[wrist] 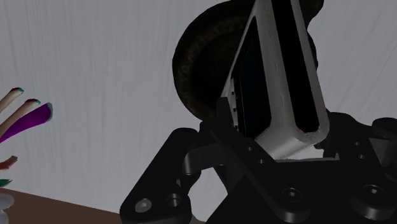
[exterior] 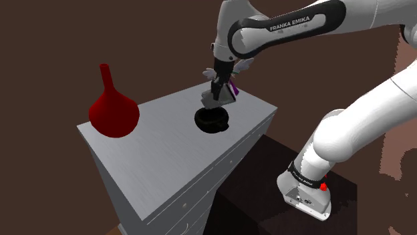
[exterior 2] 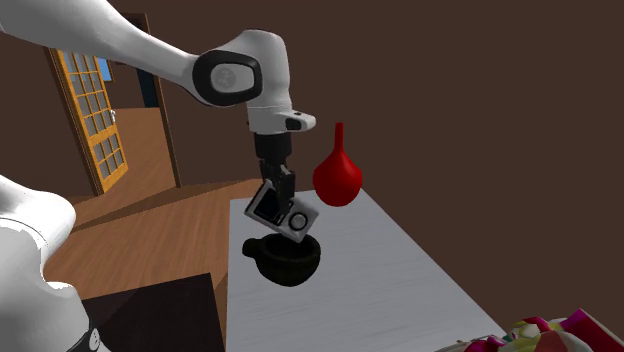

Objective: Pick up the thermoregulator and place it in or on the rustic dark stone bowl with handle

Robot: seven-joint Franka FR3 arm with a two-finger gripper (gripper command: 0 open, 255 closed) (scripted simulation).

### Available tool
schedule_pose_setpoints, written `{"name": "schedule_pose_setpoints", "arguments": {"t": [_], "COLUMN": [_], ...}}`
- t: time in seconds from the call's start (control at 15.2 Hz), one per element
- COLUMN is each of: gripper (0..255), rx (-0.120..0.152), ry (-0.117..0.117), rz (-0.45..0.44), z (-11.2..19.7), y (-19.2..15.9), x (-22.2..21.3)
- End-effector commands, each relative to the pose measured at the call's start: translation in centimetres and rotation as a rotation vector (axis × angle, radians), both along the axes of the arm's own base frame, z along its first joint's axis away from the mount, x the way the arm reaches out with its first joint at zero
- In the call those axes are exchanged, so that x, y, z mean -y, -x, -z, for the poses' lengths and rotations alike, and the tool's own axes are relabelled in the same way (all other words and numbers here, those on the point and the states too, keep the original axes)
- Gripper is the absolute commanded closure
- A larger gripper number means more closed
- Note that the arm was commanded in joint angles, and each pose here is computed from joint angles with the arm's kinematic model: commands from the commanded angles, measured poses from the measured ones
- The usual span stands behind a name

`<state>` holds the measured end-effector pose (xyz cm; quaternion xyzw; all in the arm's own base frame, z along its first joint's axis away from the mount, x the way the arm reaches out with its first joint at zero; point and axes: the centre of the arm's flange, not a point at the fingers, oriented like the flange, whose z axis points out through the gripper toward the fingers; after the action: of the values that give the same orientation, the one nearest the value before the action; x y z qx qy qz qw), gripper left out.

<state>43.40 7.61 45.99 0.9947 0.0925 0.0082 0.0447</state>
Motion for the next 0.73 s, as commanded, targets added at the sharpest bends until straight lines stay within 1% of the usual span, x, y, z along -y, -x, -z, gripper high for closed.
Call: {"name": "schedule_pose_setpoints", "arguments": {"t": [0.0, 0.33, 0.4, 0.66], "gripper": [255, 255, 255, 255], "rx": [0.001, 0.001, 0.001, 0.001], "ry": [0.000, 0.000, 0.000, 0.000], "rz": [0.000, 0.000, 0.000, 0.000], "z": [1.1, 3.7, 4.7, 4.7], "y": [0.0, 0.0, 0.0, 0.0], "x": [0.0, 0.0, 0.0, 0.0]}}
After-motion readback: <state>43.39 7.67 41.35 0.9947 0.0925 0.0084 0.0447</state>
